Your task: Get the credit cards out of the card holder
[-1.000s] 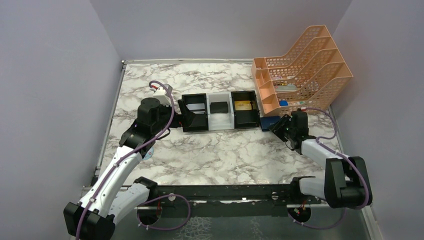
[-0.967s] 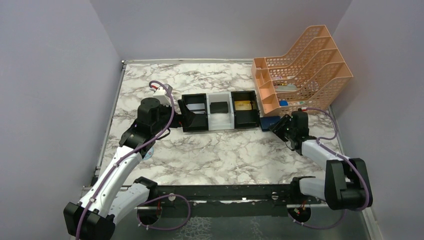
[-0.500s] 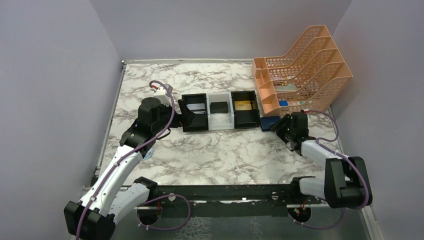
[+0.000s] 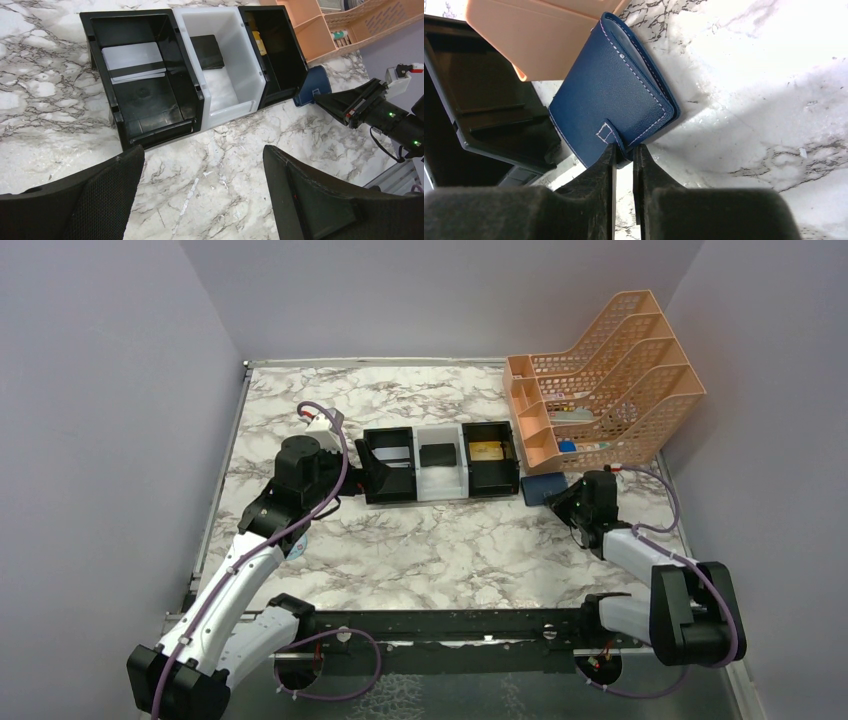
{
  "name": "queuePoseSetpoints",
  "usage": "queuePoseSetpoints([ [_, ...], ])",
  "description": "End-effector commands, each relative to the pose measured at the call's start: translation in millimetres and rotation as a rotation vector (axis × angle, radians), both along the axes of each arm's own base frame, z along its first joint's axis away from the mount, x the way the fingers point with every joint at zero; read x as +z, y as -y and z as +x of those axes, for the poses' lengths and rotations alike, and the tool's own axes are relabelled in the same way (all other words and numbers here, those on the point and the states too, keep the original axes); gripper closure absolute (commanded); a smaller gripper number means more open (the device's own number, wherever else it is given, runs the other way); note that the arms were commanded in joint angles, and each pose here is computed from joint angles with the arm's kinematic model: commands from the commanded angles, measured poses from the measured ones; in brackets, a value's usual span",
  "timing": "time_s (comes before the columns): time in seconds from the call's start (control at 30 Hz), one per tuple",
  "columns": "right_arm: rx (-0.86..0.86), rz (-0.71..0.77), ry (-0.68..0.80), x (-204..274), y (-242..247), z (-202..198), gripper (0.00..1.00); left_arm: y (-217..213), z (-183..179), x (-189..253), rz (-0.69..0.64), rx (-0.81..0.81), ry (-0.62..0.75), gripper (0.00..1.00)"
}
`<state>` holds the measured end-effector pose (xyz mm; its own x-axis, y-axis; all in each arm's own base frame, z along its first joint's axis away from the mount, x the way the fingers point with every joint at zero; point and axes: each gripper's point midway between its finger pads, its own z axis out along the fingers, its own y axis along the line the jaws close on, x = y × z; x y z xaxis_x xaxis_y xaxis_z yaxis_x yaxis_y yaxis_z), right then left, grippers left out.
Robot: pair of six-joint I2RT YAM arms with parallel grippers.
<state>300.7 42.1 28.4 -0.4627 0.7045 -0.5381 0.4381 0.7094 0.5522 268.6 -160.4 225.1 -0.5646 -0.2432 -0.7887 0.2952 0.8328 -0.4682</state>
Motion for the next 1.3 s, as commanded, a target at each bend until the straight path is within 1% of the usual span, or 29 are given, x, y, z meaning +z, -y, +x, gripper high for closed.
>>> queuePoseSetpoints([
  [0.0,-0.017,-0.052,-0.022,-5,11,-6,0.91,0,-1,-2,-0.002,0.006,-0.001,0.09],
  [0.33,-0.001,-0.048,0.028,15,8,-1,0.91,-1,-4,2,-0.011,0.005,0.010,0.09],
  [0.5,0.026,-0.062,0.054,33,7,4,0.92,-1,-4,2,-0.017,0.007,0.012,0.09],
  [0.67,0.067,-0.107,0.085,54,8,-1,0.92,8,-5,0,-0.038,-0.033,-0.001,0.09],
  [0.83,0.110,-0.206,0.089,74,17,-18,0.92,18,-6,0,-0.059,-0.083,-0.014,0.10],
  [1.0,0.236,-0.238,0.170,108,4,-28,0.92,25,-6,0,-0.079,-0.123,-0.004,0.10],
  [1.1,0.320,-0.219,0.191,124,-8,-35,0.92,32,-8,-2,-0.097,-0.164,-0.022,0.10],
  [1.27,0.445,-0.096,0.163,138,-36,-52,0.92,43,-17,-7,-0.120,-0.222,-0.045,0.11],
])
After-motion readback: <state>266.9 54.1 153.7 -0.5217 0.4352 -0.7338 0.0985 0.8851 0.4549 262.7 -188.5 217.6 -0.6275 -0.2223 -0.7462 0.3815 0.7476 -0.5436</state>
